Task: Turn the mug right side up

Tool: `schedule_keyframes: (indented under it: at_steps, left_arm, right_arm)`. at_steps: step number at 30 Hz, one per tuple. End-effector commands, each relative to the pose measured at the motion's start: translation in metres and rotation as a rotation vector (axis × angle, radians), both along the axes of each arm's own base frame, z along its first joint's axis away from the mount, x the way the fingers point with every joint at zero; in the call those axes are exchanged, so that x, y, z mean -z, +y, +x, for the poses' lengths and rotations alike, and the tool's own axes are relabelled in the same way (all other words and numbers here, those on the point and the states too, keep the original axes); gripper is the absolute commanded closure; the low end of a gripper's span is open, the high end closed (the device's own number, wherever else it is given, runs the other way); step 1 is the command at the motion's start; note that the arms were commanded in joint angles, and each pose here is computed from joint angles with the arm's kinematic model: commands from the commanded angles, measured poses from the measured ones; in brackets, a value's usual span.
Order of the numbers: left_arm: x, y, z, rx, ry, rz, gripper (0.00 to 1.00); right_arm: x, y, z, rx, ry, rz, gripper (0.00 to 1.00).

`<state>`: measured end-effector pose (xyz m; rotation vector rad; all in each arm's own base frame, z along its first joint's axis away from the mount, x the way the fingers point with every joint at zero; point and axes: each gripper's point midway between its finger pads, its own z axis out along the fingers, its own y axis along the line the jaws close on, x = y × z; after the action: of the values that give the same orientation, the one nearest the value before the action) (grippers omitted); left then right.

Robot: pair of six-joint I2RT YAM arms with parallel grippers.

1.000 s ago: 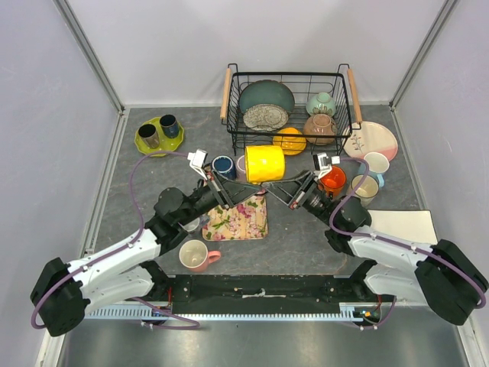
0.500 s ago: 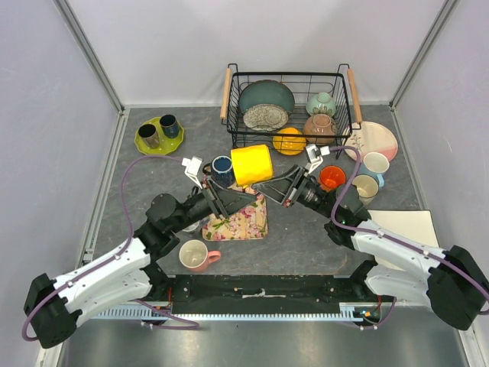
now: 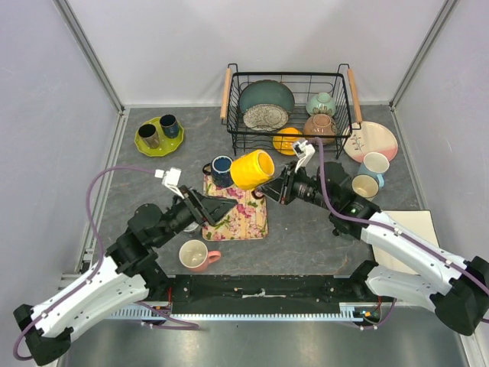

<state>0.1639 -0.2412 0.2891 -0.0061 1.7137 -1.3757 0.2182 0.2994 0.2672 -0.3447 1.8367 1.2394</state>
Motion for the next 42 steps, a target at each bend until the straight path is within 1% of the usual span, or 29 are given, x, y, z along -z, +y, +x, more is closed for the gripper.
schedule_keyframes:
  at_steps: [1, 2, 4, 5, 7, 9, 13, 20, 27, 30, 41, 42]
  left_arm:
    - [0.011, 0.053, 0.018, -0.257, -0.027, 0.151, 0.23]
    - [0.012, 0.063, 0.023, -0.312, -0.035, 0.169, 0.23]
    - [0.017, 0.076, 0.024, -0.363, -0.031, 0.194, 0.25]
    - [0.015, 0.086, 0.025, -0.405, -0.040, 0.189, 0.26]
    - [0.015, 0.093, 0.026, -0.434, -0.045, 0.194, 0.27]
    - [0.018, 0.100, 0.028, -0.467, -0.046, 0.213, 0.28]
    - [0.028, 0.103, 0.029, -0.482, -0.034, 0.239, 0.28]
    - [0.032, 0.105, 0.028, -0.482, -0.042, 0.243, 0.28]
    - [0.041, 0.103, 0.026, -0.464, -0.041, 0.248, 0.28]
    - [0.046, 0.100, 0.026, -0.453, -0.041, 0.262, 0.27]
    - [0.052, 0.097, 0.023, -0.425, -0.050, 0.267, 0.26]
    - [0.052, 0.097, 0.022, -0.423, -0.049, 0.268, 0.26]
  right_arm:
    - [-0.004, -0.016, 0.016, 0.047, -0.160, -0.241, 1.00]
    - [0.001, -0.015, 0.020, 0.053, -0.165, -0.280, 1.00]
    - [0.025, -0.015, 0.024, 0.038, -0.148, -0.387, 1.00]
    - [0.027, -0.014, 0.025, 0.040, -0.153, -0.416, 1.00]
    - [0.049, -0.013, 0.027, 0.019, -0.128, -0.507, 1.00]
    - [0.052, -0.008, 0.028, 0.014, -0.134, -0.535, 1.00]
    - [0.080, -0.005, 0.037, 0.018, -0.109, -0.625, 1.00]
    - [0.102, 0.006, 0.052, 0.008, -0.103, -0.697, 1.00]
    - [0.133, 0.008, 0.066, -0.023, -0.108, -0.830, 1.00]
    - [0.140, 0.009, 0.072, -0.028, -0.108, -0.866, 1.00]
    - [0.165, 0.021, 0.090, -0.034, -0.089, -0.935, 1.00]
    - [0.169, 0.021, 0.090, -0.033, -0.083, -0.941, 0.98]
